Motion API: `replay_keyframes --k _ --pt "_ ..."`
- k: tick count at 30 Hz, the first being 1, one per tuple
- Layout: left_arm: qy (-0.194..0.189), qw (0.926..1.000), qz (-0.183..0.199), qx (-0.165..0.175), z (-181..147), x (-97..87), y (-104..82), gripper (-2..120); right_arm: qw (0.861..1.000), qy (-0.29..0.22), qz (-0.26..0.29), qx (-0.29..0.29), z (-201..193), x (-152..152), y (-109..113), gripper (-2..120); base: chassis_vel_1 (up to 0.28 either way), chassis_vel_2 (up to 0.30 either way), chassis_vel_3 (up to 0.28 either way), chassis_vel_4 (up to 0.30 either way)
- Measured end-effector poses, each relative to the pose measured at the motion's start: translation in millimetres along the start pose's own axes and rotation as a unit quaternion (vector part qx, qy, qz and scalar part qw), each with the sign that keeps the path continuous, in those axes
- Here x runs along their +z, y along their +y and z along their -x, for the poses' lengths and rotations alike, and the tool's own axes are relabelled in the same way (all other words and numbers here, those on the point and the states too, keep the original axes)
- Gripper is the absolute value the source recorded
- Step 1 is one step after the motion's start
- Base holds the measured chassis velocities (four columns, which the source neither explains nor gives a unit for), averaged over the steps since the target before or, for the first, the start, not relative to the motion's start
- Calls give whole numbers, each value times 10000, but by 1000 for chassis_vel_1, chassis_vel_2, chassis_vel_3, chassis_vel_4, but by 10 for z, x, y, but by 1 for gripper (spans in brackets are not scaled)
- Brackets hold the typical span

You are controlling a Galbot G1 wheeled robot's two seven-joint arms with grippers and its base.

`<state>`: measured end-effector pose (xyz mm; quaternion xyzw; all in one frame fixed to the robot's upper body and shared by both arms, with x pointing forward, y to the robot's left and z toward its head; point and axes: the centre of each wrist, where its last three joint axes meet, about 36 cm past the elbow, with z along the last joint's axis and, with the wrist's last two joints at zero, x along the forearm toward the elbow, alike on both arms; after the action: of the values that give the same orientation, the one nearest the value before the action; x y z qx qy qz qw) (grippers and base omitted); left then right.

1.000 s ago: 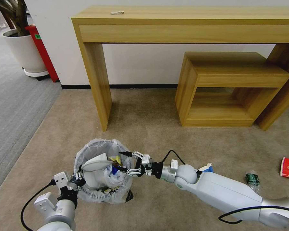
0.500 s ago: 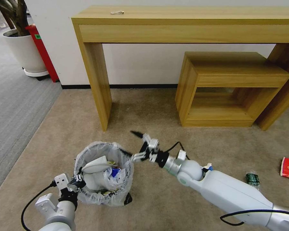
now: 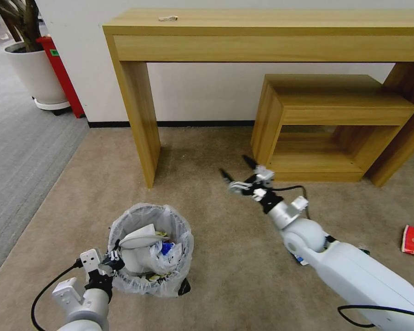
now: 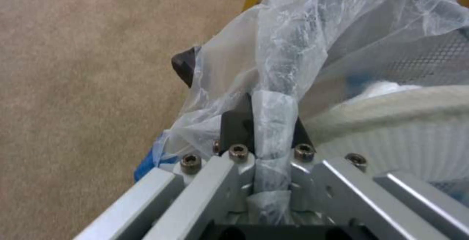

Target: Pick up the trash bin and place the garbage on the floor into it.

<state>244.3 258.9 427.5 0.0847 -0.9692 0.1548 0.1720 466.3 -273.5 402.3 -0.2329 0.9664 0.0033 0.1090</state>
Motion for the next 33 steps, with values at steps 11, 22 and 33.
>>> replay_keyframes --k 11,22,33 --pt "9 10000 33 28 4 12 -2 1 9856 346 -604 1541 -381 -41 -330 100 0 0 0 0" --pt "-12 10000 73 31 18 -3 13 1 9710 475 -813 2195 -464 -9 -375 100 0 0 0 0" --pt "-25 10000 54 31 63 -12 32 1 9666 519 -757 2392 -498 116 -346 100 0 0 0 0"
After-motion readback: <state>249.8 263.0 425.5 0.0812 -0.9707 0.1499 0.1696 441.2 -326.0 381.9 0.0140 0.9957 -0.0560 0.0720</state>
